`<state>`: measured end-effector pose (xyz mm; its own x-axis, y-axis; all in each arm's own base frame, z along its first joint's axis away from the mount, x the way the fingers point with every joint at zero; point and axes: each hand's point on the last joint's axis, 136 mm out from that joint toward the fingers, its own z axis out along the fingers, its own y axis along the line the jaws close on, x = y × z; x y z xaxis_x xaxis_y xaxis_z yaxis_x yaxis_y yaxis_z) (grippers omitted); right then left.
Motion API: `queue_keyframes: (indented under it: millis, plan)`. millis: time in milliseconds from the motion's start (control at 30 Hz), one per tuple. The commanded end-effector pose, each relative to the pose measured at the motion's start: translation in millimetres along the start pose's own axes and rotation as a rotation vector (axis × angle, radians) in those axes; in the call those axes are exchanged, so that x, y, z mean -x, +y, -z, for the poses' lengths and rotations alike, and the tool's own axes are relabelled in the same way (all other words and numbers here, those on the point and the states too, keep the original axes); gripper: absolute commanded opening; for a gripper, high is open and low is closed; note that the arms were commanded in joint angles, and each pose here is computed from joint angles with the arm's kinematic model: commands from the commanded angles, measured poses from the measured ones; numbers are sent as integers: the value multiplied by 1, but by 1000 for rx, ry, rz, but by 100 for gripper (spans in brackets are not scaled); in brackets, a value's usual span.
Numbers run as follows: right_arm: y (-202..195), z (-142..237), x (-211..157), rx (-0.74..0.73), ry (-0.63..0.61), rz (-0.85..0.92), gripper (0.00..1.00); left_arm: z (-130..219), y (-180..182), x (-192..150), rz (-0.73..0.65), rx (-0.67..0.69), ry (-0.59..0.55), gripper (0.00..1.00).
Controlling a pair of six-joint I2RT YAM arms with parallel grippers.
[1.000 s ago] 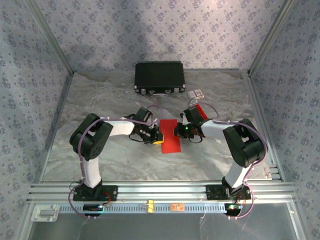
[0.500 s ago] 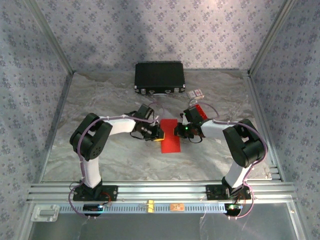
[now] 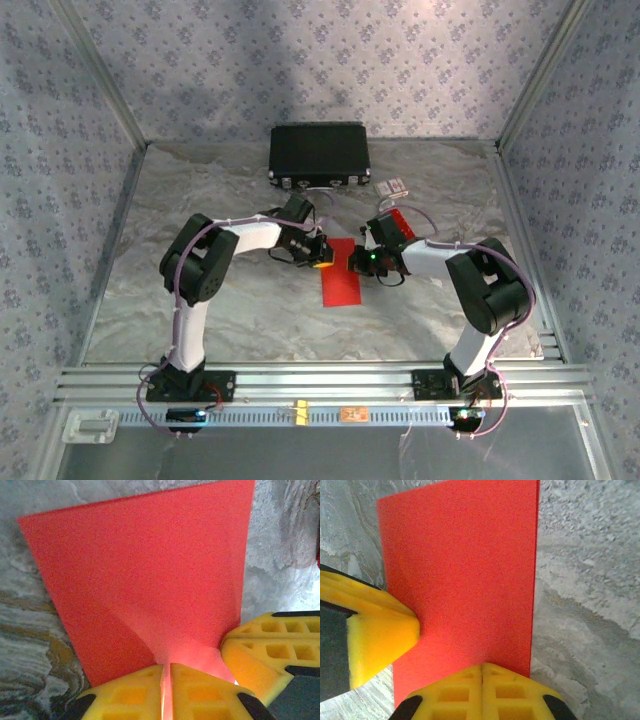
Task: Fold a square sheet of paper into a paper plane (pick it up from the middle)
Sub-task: First fold the square sheet of paper in half at the center of the table.
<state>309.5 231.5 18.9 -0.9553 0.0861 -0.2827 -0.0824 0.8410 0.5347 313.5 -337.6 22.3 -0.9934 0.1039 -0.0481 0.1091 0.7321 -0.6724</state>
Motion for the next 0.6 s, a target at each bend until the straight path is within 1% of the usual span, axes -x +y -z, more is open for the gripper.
queue_keyframes:
  millis: [0,167,300,400,567]
  plan:
    - [-51,-5,-52,-192,147,-65,2,0,9,-2,-11,42,16,12]
    - [-48,-4,-49,-184,142,-56,3,9,-7,12,-35,-2,-8,13]
    - [-45,-4,-46,-175,139,-47,3,17,-18,29,-59,-30,-34,16]
    - [-42,-3,-43,-168,133,-38,3,17,-18,37,-60,-34,-42,16]
    - [-37,-2,-41,-153,131,-30,4,8,-4,41,-37,-14,-24,16]
